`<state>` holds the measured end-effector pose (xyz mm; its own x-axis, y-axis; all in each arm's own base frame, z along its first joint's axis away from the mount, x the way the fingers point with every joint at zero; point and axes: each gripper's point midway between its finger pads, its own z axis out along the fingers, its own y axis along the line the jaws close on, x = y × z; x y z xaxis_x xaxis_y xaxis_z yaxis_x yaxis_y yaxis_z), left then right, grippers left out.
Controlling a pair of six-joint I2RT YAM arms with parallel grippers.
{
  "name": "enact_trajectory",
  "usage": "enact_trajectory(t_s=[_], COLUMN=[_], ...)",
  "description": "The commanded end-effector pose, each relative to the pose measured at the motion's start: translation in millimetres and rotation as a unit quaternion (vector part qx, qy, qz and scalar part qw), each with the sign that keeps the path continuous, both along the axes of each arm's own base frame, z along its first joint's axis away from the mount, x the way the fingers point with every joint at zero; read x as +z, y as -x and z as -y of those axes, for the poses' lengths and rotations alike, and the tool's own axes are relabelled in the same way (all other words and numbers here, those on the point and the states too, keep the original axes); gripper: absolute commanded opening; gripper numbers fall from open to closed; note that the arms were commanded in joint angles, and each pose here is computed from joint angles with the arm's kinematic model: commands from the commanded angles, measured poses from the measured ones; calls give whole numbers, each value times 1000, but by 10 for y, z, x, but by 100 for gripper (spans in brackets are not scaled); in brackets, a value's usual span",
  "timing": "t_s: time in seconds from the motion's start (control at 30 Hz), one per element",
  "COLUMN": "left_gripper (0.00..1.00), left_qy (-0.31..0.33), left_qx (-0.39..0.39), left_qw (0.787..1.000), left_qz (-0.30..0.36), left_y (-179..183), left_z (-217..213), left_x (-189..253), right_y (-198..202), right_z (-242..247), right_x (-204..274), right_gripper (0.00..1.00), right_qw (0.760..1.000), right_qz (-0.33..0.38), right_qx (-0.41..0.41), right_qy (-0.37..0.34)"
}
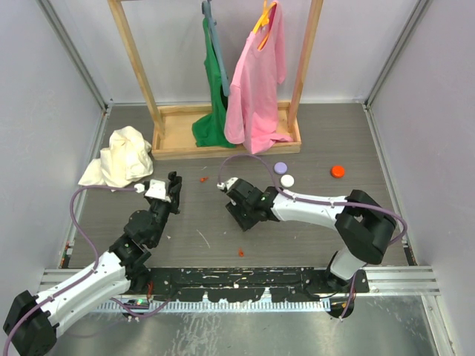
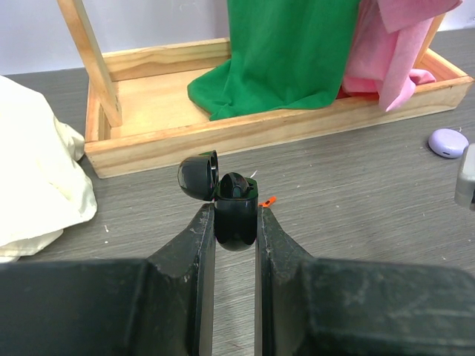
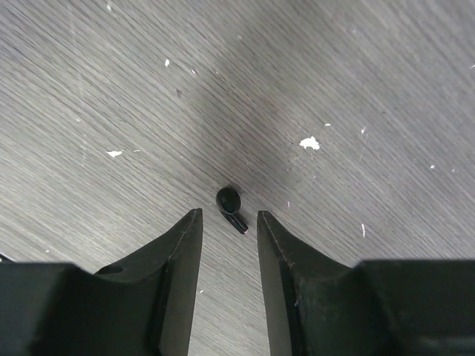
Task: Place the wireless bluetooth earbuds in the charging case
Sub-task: Pick up the earbud from the center of the board.
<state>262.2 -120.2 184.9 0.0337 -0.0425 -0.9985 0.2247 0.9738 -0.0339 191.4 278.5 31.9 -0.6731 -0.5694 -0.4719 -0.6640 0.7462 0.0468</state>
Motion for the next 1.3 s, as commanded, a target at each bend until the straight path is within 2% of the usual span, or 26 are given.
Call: enact_trajectory(t_s=[0.0,0.23,0.57,1.27], left_gripper=[0,0,0,0], left_qy=[23,21,23,32], left_qx=[-1,1,4,-13], left_qw=[999,1000,999,998], left_qz=[23,23,28,43], left_y=[-8,1,22,84], left_z=[4,-13,-47,-28], left_x=[178,178,207,300], right_y=[-95,-79,-86,20], right_z=[-107,-74,-82,-85], right_x=[329,263,147,-125], right_gripper=[42,42,40,31], right_qw=[1000,997,988,975], right_qz=[12,-22,-57,-109], right_qx=[0,43,84,110], right_qy=[-10,58,119,157])
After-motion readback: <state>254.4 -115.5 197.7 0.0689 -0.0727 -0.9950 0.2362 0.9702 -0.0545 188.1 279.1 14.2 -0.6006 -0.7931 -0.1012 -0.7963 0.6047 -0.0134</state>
